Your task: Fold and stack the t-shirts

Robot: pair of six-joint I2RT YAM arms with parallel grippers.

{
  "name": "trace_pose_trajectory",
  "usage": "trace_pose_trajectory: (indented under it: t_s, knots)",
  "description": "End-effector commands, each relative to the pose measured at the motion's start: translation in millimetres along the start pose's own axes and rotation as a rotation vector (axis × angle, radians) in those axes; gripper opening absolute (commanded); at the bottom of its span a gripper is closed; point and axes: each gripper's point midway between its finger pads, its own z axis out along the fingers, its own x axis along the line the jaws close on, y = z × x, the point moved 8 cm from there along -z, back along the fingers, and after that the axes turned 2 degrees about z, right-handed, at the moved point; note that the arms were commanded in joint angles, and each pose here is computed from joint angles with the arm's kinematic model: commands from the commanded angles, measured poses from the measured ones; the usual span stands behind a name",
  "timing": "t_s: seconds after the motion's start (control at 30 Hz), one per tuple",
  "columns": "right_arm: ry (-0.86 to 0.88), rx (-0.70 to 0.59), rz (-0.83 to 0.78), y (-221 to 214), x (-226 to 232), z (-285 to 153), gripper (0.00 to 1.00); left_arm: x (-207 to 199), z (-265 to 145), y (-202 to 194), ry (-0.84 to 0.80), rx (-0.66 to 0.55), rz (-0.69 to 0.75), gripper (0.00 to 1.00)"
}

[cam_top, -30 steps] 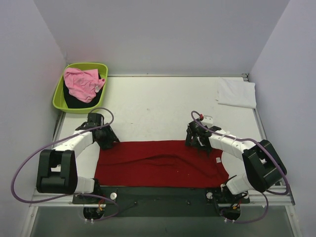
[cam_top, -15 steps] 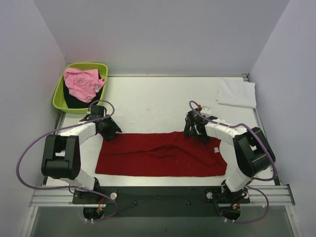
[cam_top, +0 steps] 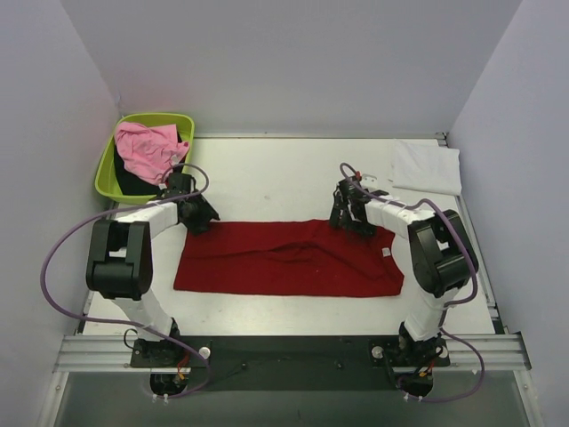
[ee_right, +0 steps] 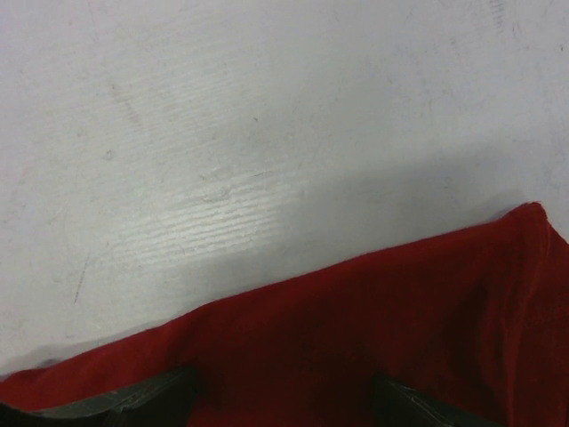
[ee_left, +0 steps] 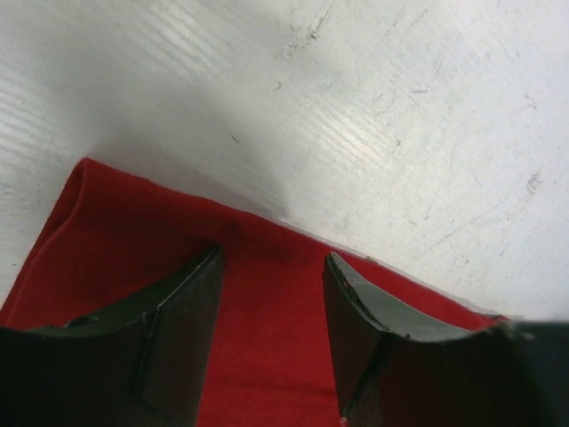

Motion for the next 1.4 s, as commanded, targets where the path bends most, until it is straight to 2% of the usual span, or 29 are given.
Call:
trace_pose_trajectory:
  t_s: [0.0, 0.27, 0.5, 0.6, 0.73, 0.9, 1.27, 1.37]
  knots:
    - [-0.023, 0.094, -0.035, -10.1, -4.4, 14.8, 0.8, 30.3, -2.1, -11.5, 0.14, -0.007, 0.022, 0.59]
    - [-0.001, 0.073, -0.056, 4.6, 3.9, 9.6, 0.8, 23.3, -24.5, -7.6, 0.084, -0.048, 0.028, 0.59]
    - [0.065, -0.045, -0.078, 15.0, 12.3, -40.4, 0.81, -4.5, -65.2, 7.4, -0.055, -0.109, 0.059, 0.6]
    - [0.071, -0.04, -0.085, 12.1, 14.8, -48.5, 0.8, -13.2, -79.7, 10.2, -0.098, -0.119, 0.074, 0.6]
    - [0.078, -0.013, -0.087, 1.6, 16.6, -46.8, 0.64, -15.8, -89.9, 10.0, -0.119, -0.131, 0.083, 0.6]
    - [0.075, 0.021, -0.089, -10.2, 18.8, -36.0, 0.52, -13.0, -92.4, 7.4, -0.117, -0.131, 0.092, 0.6]
    - [0.067, 0.056, -0.095, -17.9, 21.7, -21.2, 0.43, -8.9, -92.1, 7.2, -0.102, -0.129, 0.101, 0.6]
    - [0.068, 0.059, -0.096, -18.3, 23.0, -19.7, 0.38, -8.9, -93.5, 7.5, -0.1, -0.13, 0.105, 0.6]
